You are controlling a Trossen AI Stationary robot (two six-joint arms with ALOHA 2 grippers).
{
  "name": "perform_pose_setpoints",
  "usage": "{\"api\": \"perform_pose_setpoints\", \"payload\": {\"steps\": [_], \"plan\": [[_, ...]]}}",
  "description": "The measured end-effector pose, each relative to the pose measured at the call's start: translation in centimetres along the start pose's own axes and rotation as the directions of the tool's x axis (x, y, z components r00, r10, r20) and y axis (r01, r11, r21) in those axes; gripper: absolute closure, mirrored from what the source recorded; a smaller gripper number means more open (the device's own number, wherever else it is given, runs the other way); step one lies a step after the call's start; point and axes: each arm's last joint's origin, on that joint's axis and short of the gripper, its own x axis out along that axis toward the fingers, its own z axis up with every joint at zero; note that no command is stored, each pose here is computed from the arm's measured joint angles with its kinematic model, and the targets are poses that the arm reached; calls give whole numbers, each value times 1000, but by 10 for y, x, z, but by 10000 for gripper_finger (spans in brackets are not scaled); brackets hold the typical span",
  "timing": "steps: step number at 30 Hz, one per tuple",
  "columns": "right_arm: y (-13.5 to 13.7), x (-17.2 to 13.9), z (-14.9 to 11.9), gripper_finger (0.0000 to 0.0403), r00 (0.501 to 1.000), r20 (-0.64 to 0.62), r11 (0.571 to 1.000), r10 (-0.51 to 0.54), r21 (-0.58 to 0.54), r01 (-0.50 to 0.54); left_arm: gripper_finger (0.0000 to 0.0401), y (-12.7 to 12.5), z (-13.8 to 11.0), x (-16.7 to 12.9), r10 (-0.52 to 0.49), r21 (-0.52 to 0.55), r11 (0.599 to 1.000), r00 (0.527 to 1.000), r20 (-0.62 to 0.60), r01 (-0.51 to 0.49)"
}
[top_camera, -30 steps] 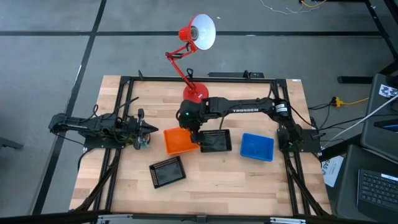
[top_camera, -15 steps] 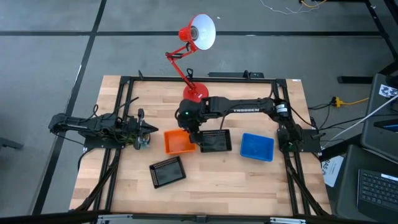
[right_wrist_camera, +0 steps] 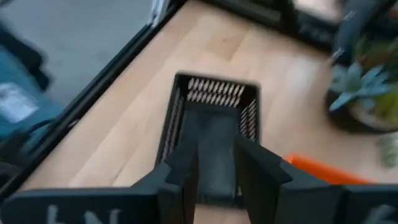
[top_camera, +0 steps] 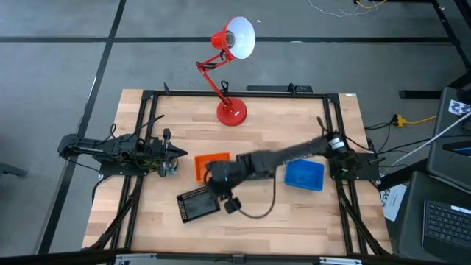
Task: Stack baskets by color
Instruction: Stack the left black bin on the right black bins
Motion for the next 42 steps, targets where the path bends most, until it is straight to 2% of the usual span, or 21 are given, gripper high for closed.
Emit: {"api": "perform_pose_setpoints", "payload": {"steps": [3,6,10,14,20,25,29,35,42], "plan": [[22,15,4,303,997,52,997,-63,-31,64,400,0,0,0,0,-1,1000,1000,0,0],[34,36,-3,302,997,50,999,-50,-5,50,400,0,0,0,0,-1,1000,1000,1,0],[35,66,-23,304,999,-11,998,-32,56,33,400,0,0,0,0,-7,1000,1000,3,0],[34,83,-29,306,999,-29,997,-35,74,37,400,0,0,0,0,-7,1000,1000,2,0],[42,95,-37,307,997,-80,995,-11,102,19,400,0,0,0,0,-7,1000,1000,1,0],[52,93,-34,307,997,-79,992,2,125,8,400,0,0,0,0,-7,1000,1000,1,0],[57,96,-40,307,992,-126,991,15,136,3,400,0,0,0,0,-7,1000,1000,1,0],[56,105,-55,307,975,-220,985,-11,166,49,400,0,0,0,0,-8,1000,1000,2,0],[59,103,-45,307,984,-180,985,-12,169,43,400,0,0,0,-2,-7,1000,1000,1,2]]}}
